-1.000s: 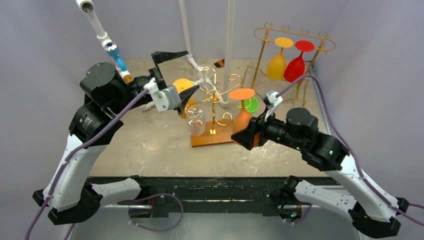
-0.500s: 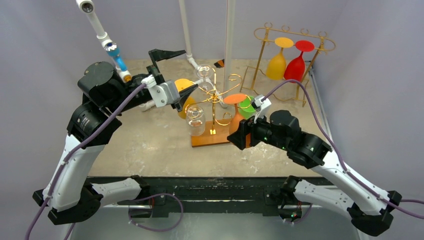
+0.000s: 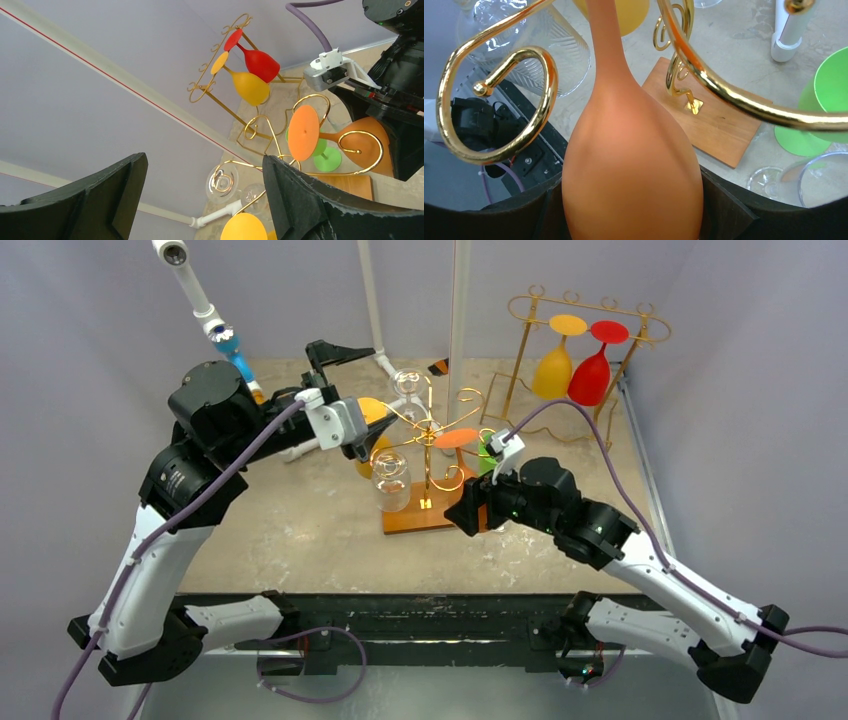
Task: Place the wine glass upside down on the wine glass rack
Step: Turn the wine glass upside down at the wine rack.
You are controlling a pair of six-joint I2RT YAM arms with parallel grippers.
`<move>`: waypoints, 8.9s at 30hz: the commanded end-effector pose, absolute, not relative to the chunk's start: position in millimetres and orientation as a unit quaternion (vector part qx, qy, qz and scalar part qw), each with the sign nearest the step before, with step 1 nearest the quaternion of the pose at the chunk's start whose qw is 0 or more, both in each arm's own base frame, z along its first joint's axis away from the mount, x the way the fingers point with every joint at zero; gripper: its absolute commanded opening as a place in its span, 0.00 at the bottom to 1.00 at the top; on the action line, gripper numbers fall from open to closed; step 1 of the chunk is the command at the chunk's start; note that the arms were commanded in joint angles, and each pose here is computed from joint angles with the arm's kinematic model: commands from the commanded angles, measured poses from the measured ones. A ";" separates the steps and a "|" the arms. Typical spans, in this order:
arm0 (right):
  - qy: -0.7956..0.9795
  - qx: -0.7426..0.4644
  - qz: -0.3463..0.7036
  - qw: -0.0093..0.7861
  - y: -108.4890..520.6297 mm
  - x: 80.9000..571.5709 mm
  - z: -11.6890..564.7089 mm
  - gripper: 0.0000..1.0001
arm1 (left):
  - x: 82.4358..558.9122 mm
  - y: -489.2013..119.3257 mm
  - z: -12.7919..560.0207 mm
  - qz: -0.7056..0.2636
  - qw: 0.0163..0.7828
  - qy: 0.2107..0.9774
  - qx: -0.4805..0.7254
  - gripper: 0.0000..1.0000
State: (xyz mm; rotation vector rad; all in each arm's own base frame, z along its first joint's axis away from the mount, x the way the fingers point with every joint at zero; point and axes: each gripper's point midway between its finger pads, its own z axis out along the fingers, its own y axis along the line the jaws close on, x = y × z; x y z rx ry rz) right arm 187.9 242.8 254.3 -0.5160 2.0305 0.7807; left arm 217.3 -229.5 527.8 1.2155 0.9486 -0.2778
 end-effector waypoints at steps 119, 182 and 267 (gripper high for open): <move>0.735 -0.219 0.300 0.568 279.6 174.1 247.3 0.25 | 231.0 -222.4 527.9 -0.102 0.713 0.453 0.526 0.87; 0.743 -0.148 0.373 0.536 217.2 135.0 276.7 0.96 | 240.4 -224.5 492.2 -0.097 0.679 0.487 0.541 0.86; 0.807 -0.026 0.296 0.511 216.0 362.1 344.8 0.55 | 272.4 -299.0 349.8 -0.172 0.387 0.580 0.696 0.56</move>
